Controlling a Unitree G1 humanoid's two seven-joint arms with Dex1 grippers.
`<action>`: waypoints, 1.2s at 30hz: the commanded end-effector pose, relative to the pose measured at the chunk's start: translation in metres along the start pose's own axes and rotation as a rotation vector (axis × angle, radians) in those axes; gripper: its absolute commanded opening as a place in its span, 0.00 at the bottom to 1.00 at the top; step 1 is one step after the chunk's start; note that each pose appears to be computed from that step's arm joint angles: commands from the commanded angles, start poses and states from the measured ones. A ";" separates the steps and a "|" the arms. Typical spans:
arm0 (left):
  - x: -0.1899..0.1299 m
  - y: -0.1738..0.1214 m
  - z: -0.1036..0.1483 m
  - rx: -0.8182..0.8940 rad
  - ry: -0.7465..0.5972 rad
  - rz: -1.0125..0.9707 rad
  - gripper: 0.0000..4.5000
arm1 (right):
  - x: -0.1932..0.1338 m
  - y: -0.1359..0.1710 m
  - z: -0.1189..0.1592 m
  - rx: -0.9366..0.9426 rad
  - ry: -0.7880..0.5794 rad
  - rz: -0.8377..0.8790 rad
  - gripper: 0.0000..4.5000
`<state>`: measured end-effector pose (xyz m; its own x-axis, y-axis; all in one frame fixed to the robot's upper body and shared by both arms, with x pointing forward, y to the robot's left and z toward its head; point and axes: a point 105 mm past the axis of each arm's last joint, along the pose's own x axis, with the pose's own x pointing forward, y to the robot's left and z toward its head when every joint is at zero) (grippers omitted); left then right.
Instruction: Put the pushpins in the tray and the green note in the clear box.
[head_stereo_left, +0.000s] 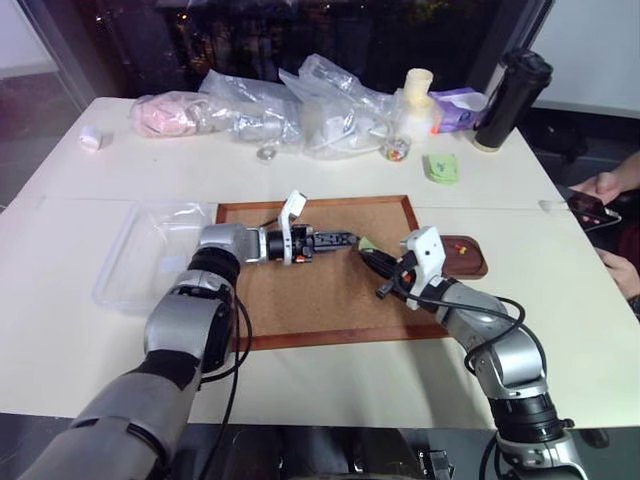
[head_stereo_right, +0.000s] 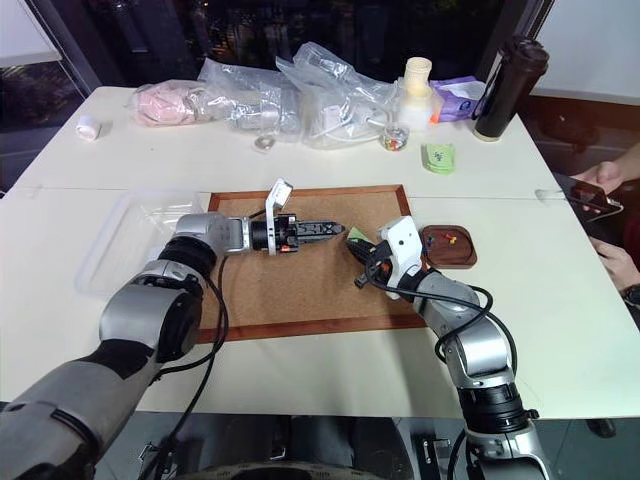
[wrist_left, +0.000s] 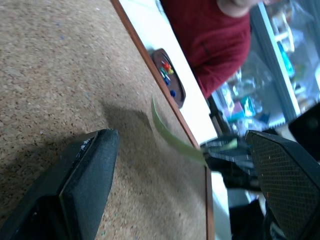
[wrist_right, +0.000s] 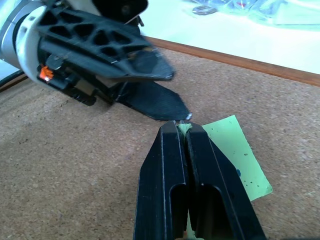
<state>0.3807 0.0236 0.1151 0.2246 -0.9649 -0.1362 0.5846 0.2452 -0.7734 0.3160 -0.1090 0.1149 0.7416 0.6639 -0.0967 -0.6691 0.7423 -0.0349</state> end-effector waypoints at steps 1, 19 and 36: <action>0.010 0.000 -0.001 -0.058 0.001 0.039 1.00 | -0.002 0.008 0.016 -0.057 -0.050 0.028 0.01; 0.034 -0.008 -0.025 -0.077 0.145 0.042 0.40 | 0.001 0.013 0.023 -0.133 -0.066 0.036 0.00; 0.032 -0.012 -0.006 -0.110 0.025 0.018 0.02 | -0.002 0.019 0.023 -0.197 -0.057 0.061 0.00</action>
<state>0.3736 -0.0118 0.1108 0.2005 -0.9597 -0.1970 0.4890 0.2723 -0.8287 0.3083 -0.0988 0.1182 0.7123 0.6938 -0.1062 -0.7007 0.6938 -0.1666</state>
